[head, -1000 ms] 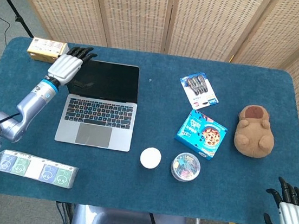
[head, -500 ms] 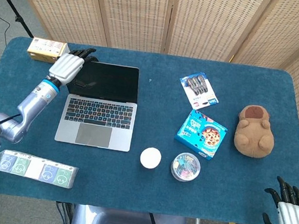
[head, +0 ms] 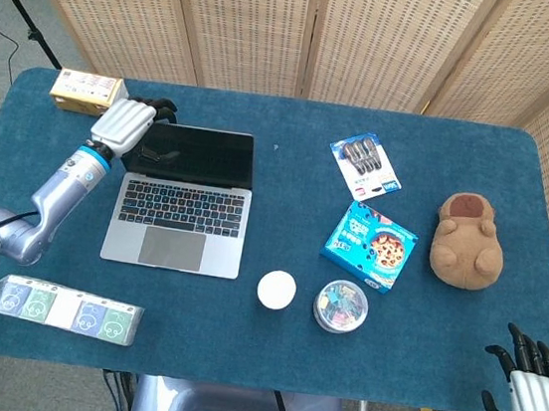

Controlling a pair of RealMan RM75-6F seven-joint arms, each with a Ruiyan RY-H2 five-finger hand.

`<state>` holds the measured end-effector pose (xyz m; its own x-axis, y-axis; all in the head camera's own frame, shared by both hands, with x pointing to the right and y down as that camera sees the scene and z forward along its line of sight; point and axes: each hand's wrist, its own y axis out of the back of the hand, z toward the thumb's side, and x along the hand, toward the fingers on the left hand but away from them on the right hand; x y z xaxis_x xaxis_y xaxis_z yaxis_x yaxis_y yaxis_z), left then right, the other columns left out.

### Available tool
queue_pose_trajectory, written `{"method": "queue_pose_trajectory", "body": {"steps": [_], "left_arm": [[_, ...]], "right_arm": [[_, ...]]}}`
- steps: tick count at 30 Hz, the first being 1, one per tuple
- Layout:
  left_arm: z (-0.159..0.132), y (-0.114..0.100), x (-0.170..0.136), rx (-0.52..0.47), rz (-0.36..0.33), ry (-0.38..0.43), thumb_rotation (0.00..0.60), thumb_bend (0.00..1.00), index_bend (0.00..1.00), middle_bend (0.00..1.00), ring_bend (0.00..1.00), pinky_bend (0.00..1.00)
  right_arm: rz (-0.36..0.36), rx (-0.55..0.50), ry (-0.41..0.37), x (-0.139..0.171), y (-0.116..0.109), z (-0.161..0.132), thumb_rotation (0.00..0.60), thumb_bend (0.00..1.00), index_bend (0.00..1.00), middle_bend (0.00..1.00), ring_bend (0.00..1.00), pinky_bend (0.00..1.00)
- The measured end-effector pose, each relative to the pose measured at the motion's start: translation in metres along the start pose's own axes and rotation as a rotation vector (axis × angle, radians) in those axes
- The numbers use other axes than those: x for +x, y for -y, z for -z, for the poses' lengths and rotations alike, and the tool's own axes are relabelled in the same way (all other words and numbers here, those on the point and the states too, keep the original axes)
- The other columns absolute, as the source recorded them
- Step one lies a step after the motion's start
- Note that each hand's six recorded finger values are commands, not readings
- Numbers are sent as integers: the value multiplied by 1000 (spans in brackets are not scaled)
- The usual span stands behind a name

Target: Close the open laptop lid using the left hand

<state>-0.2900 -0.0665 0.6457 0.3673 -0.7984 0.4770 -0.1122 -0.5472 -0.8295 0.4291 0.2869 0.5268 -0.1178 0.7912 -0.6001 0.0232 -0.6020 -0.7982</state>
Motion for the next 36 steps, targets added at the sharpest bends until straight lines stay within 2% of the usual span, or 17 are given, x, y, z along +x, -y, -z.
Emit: {"method": "queue_pose_trajectory", "body": {"steps": [9, 25, 36], "left_arm": [[-13, -12, -5, -16, 9, 0, 346, 218, 494, 332, 340, 323], [-21, -11, -21, -85, 86, -45, 347, 217, 513, 351, 360, 337], [-40, -11, -34, -96, 112, -25, 342, 214, 514, 353, 365, 343]], "right_arm": [[2, -1, -6, 1, -1, -2, 600, 353, 260, 0, 0, 0], [6, -2, -15, 3, -2, -4, 600, 353, 260, 0, 0, 0], [3, 1, -18, 5, -2, -5, 600, 353, 260, 0, 0, 0]]}}
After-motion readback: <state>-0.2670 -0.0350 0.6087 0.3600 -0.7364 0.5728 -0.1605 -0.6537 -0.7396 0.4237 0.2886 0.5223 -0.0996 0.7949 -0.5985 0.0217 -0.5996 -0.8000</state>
